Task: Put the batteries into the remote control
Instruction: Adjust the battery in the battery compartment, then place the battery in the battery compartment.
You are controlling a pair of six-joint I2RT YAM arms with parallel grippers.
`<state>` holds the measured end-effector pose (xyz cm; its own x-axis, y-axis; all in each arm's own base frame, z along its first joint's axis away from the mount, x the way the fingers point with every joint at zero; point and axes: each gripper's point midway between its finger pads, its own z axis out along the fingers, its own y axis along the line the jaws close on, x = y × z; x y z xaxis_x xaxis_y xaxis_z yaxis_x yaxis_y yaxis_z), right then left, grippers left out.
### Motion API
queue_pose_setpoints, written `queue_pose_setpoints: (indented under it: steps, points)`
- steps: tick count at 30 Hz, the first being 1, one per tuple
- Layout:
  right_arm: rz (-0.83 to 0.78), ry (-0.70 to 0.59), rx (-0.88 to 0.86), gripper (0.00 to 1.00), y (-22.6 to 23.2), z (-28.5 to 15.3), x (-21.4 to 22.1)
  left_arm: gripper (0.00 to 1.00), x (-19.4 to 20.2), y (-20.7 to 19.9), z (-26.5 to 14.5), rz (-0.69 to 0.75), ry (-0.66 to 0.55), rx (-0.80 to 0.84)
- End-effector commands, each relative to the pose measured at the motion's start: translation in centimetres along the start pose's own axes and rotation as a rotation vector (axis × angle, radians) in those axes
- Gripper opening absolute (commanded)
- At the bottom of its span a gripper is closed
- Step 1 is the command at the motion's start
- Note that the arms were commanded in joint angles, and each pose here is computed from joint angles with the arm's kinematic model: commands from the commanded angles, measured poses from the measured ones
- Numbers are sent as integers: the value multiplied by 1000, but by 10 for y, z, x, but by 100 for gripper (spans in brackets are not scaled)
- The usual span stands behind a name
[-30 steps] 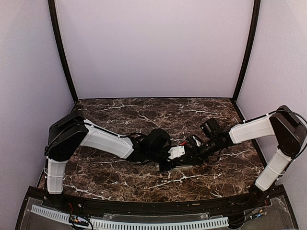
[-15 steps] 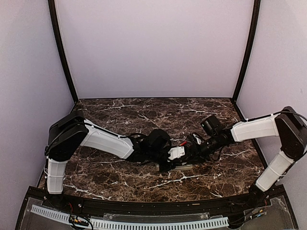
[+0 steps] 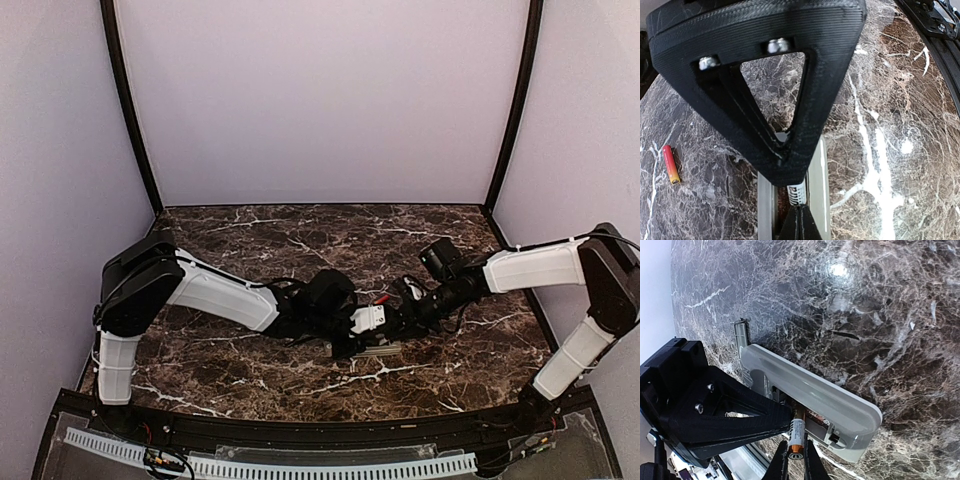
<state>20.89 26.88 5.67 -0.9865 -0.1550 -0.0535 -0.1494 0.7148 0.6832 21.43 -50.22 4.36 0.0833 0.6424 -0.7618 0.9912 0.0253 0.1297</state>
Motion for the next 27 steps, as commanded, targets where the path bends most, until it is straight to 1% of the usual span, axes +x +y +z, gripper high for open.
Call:
queue_pose_setpoints:
  steps: [1, 3, 5, 6, 8, 12, 15, 17, 19, 20, 21, 22, 23, 24, 25, 27]
  points:
    - [-13, 8, 15, 9, -4, 6, 1, 2, -5, -4, -6, -17, 6, 11]
    - [-13, 11, 19, 9, -6, 7, 2, 3, -15, -2, -10, -19, -10, 11]
    - [-11, 13, 23, 9, -9, 9, 2, 6, -24, 0, -14, -19, -24, 10]
    - [-12, 15, 26, 9, -10, 10, 2, 10, -29, 1, -17, -13, -28, 11]
    - [-18, 16, 31, 9, -11, 10, 1, 15, -34, 2, -21, -4, -27, 10]
    - [-28, 20, 32, 9, -12, 11, 0, 21, -36, 3, -28, 22, -18, 0]
    - [-28, 22, 36, 9, -13, 13, 0, 26, -30, 3, -32, 30, 9, -8]
    - [-30, 21, 42, 9, -14, 12, 0, 30, -26, 3, -35, 29, 28, -10]
    - [-36, 19, 42, 9, -14, 12, -2, 40, -19, 5, -38, 18, 45, -1]
    - [-40, 20, 44, 9, -14, 12, -2, 42, -17, 9, -39, 16, 48, -5]
    - [-41, 23, 45, 9, -15, 13, -2, 49, -9, 7, -40, 8, 75, 5]
    - [-45, 25, 45, 9, -14, 14, -3, 53, -5, 8, -40, 8, 86, 6]
    - [-48, 26, 47, 9, -14, 14, -3, 60, -1, 6, -41, 5, 101, 17]
    - [-51, 28, 48, 9, -15, 14, -4, 63, 1, 6, -41, 8, 107, 22]
    - [-54, 26, 50, 9, -15, 14, -5, 68, 5, 3, -41, 7, 116, 38]
    - [-61, 26, 56, 9, -15, 14, -6, 72, 12, 0, -41, 12, 130, 45]
